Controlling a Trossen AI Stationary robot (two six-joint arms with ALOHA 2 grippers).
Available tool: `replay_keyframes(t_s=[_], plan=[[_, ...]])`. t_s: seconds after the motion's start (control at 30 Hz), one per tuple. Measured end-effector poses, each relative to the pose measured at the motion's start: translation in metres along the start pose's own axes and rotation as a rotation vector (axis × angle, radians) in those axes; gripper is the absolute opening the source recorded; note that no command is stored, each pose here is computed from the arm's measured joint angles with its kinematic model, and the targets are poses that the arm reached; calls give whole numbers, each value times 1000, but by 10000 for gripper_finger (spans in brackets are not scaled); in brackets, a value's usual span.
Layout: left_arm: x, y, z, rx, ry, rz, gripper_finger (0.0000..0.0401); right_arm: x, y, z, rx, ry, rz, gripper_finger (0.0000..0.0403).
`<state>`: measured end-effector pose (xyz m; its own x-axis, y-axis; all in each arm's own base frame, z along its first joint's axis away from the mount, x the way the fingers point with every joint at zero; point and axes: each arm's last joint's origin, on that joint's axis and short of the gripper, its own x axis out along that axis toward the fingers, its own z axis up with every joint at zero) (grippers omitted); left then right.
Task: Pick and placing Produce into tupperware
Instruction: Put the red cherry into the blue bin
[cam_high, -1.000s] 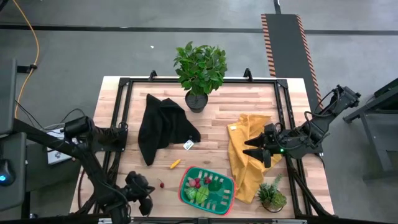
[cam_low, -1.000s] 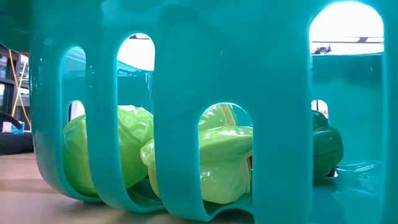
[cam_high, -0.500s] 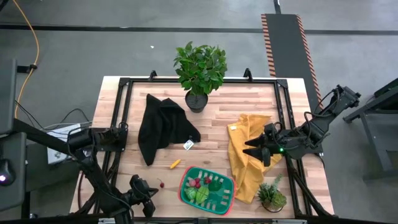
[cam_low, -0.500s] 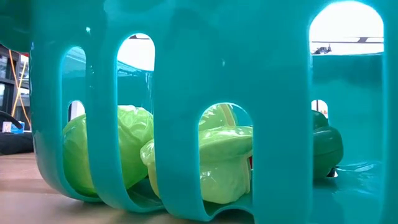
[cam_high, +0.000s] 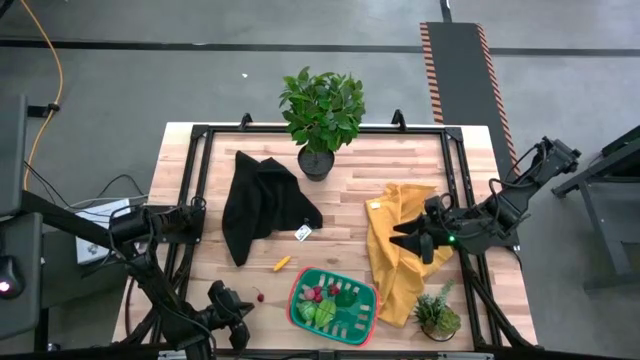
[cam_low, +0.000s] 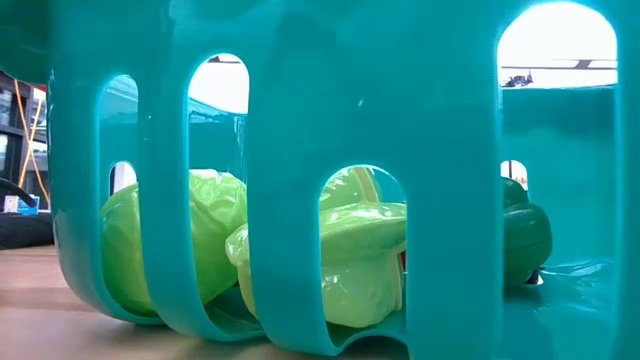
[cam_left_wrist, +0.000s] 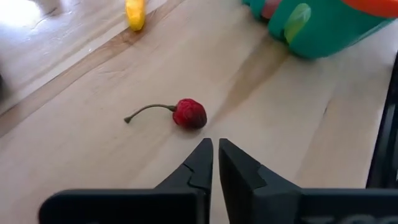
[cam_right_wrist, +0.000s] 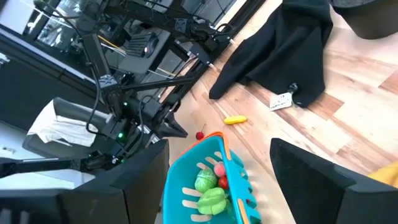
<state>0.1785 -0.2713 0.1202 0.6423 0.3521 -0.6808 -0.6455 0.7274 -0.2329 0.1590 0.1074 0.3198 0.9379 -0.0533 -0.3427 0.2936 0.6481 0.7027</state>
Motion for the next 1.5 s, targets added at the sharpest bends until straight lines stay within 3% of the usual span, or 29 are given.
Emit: replay_keyframes(t_s=[0.37, 0.57, 1.5], plan=[[1, 2, -1, 56, -8, 18, 114, 1, 0, 1, 13, -6, -4, 270], [8, 3, -8, 49, -10, 29, 148, 1, 0, 1, 21, -6, -4, 270], [24, 5, -11, 40, -69, 67, 157, 1, -1, 1, 25, -2, -6, 270]])
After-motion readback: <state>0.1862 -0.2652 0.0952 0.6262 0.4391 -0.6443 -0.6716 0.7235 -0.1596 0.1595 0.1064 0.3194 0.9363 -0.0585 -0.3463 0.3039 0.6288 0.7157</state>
